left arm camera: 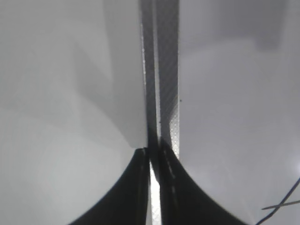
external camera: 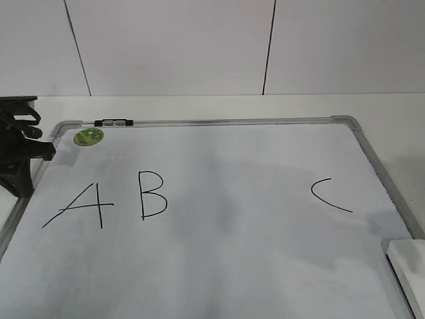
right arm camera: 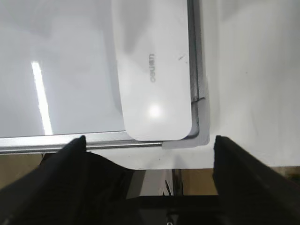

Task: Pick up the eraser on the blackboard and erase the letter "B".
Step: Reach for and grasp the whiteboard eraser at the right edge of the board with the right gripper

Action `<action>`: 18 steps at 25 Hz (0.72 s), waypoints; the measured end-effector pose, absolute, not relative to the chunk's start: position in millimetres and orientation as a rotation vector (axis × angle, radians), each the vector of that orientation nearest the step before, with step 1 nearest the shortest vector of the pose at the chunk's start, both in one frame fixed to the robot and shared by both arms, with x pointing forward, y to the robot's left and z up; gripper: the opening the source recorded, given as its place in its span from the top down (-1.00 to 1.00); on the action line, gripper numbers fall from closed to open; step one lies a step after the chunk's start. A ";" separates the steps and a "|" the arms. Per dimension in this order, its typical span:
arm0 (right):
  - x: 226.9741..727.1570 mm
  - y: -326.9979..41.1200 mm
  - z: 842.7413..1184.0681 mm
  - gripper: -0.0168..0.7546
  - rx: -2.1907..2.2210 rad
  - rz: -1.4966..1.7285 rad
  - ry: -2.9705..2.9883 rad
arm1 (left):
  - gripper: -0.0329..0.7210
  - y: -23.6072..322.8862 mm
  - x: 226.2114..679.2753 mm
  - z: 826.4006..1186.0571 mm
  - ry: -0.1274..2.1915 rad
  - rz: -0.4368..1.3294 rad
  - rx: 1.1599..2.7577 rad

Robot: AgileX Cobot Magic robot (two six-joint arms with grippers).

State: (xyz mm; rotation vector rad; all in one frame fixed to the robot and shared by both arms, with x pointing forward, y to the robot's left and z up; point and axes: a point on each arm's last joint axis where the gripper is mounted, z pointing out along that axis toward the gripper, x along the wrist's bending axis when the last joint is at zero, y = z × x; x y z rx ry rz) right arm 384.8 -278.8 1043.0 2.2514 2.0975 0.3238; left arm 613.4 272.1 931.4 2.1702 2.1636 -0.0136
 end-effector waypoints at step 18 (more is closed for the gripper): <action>443.8 -275.0 977.1 -0.77 2.355 0.061 2.194 | 0.86 272.0 613.6 931.4 2.163 -0.013 2.167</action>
